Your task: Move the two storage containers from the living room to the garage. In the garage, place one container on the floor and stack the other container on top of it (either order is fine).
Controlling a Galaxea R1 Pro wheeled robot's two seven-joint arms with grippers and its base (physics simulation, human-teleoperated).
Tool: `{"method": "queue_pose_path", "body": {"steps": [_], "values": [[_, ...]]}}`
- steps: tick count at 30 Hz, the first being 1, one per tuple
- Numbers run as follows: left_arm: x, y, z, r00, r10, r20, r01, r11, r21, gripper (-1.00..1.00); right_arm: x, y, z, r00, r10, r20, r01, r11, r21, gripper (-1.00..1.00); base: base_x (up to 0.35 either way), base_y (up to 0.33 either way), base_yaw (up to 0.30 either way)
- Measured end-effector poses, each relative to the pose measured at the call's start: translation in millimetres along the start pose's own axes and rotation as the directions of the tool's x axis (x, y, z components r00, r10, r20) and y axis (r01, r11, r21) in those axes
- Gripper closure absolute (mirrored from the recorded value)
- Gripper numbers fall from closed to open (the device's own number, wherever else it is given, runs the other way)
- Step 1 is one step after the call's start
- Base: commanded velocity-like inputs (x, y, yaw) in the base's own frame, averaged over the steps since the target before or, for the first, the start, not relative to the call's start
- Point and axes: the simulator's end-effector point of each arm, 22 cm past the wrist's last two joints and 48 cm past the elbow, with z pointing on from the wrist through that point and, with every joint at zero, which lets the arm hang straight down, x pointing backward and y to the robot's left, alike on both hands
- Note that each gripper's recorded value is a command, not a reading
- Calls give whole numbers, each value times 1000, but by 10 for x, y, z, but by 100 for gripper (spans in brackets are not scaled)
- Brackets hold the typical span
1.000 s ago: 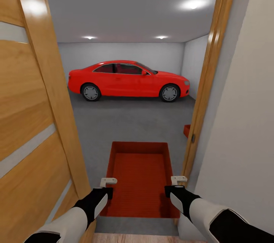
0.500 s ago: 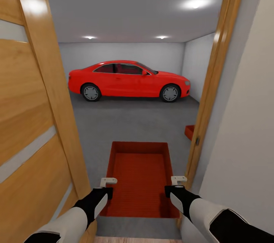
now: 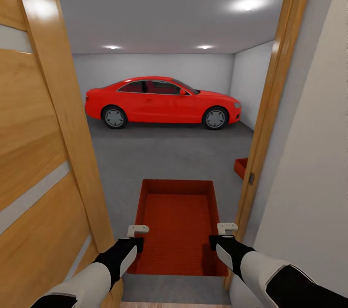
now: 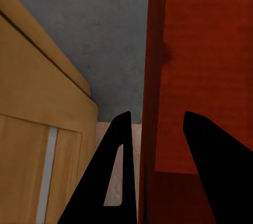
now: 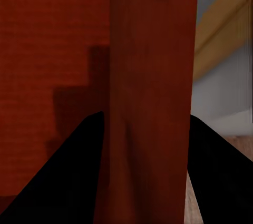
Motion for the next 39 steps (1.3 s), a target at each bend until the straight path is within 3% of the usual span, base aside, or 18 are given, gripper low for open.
{"method": "queue_pose_path", "body": {"steps": [13,39], "values": [[-6,0,-3,1000,-1,2,1,1000,-1,100,-6,-1,-2,1000,0,2,0,1000,0,100,31,0,-6],[4,3,-3,1000,-1,0,1,1000,2,100,-3,3,-7,1000,-2,1,2,1000,1,100,313,0,0]]}}
